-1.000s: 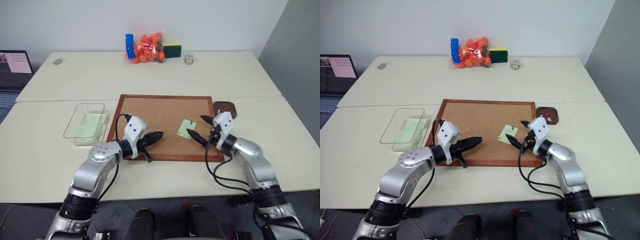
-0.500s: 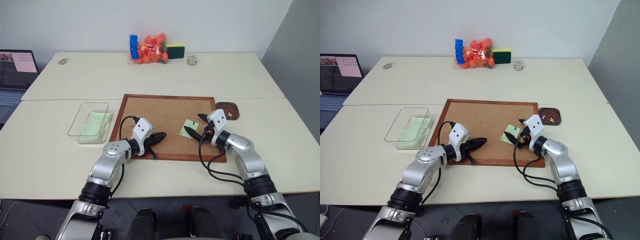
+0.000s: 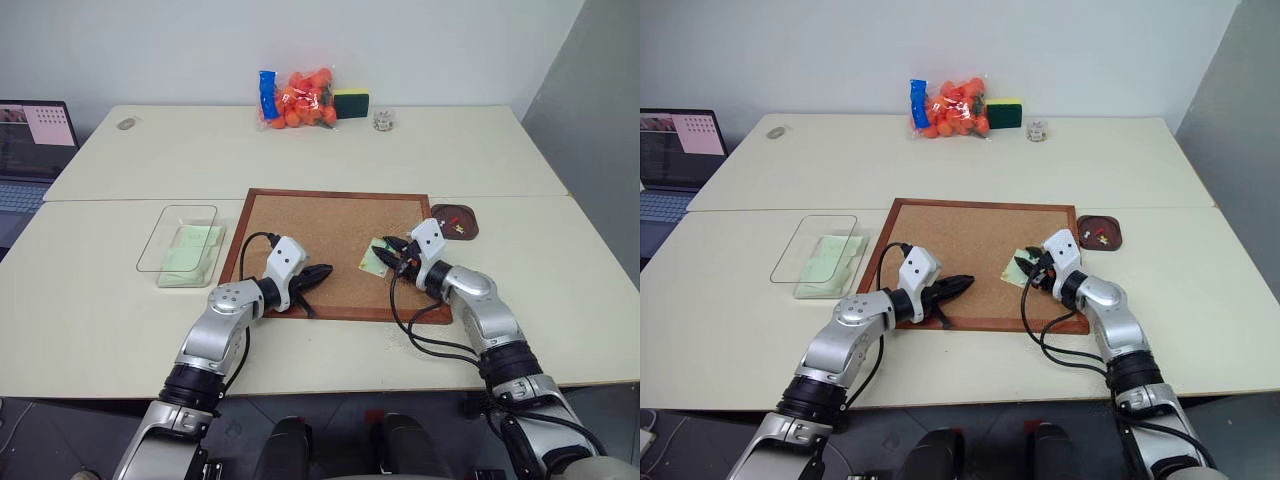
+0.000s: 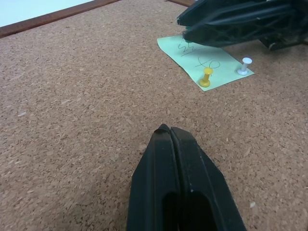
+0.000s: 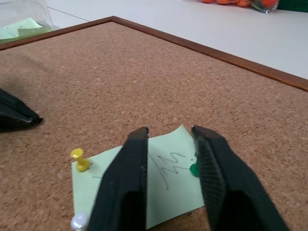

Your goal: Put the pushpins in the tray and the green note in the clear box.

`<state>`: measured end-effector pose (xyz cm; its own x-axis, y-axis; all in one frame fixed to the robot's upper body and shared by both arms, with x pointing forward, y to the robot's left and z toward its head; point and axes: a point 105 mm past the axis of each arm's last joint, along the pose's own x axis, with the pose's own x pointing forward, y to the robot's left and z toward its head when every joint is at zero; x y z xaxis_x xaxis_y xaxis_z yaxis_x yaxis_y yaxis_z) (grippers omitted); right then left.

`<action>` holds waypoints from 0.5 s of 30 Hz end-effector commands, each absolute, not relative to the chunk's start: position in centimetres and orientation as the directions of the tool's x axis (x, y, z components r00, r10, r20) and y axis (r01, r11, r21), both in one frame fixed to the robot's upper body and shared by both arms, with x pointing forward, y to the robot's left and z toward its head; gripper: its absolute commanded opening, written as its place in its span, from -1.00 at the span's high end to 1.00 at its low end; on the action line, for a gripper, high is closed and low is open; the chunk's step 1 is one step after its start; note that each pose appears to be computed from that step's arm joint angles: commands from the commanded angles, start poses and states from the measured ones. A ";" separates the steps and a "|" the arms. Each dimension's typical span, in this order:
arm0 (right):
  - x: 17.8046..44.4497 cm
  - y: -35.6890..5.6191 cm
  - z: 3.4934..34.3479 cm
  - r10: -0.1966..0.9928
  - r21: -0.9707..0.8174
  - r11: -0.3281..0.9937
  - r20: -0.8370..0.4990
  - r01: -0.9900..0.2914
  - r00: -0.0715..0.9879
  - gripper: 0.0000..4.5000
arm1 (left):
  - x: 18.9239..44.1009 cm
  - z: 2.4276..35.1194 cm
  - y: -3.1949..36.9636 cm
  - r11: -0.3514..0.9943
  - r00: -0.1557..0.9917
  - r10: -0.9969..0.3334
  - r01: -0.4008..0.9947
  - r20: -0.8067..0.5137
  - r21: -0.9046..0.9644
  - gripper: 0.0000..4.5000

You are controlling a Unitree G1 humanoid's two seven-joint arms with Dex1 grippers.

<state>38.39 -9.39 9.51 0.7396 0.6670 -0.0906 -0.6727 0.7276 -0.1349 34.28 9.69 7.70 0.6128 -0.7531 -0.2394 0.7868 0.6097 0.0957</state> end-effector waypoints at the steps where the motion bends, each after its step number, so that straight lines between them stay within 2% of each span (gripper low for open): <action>1: 38.8 -9.7 10.4 0.655 -0.133 0.744 -0.052 -0.655 0.754 0.81 | 33.6 6.4 9.1 0.598 0.591 -0.758 0.799 -0.275 0.066 1.00; 3: 38.8 -9.7 10.6 0.657 -0.128 0.744 -0.037 -0.656 0.753 0.97 | 33.7 6.4 9.2 0.602 0.595 -0.756 0.796 -0.274 0.067 1.00; 7: 38.5 -9.8 11.1 0.663 -0.143 0.739 -0.018 -0.659 0.748 0.97 | 33.7 6.5 9.3 0.609 0.604 -0.751 0.790 -0.266 0.074 1.00; 10: 38.6 -10.1 11.0 0.658 -0.160 0.740 -0.026 -0.653 0.752 0.78 | 33.8 6.5 9.3 0.610 0.606 -0.750 0.789 -0.264 0.076 1.00; 14: 38.5 -9.9 10.6 0.661 -0.171 0.734 -0.042 -0.658 0.749 0.44 | 33.9 6.5 9.2 0.610 0.607 -0.750 0.789 -0.264 0.080 1.00; 15: 38.5 -9.9 10.5 0.663 -0.169 0.732 -0.046 -0.660 0.747 0.44 | 33.9 6.5 9.2 0.609 0.607 -0.750 0.789 -0.263 0.081 1.00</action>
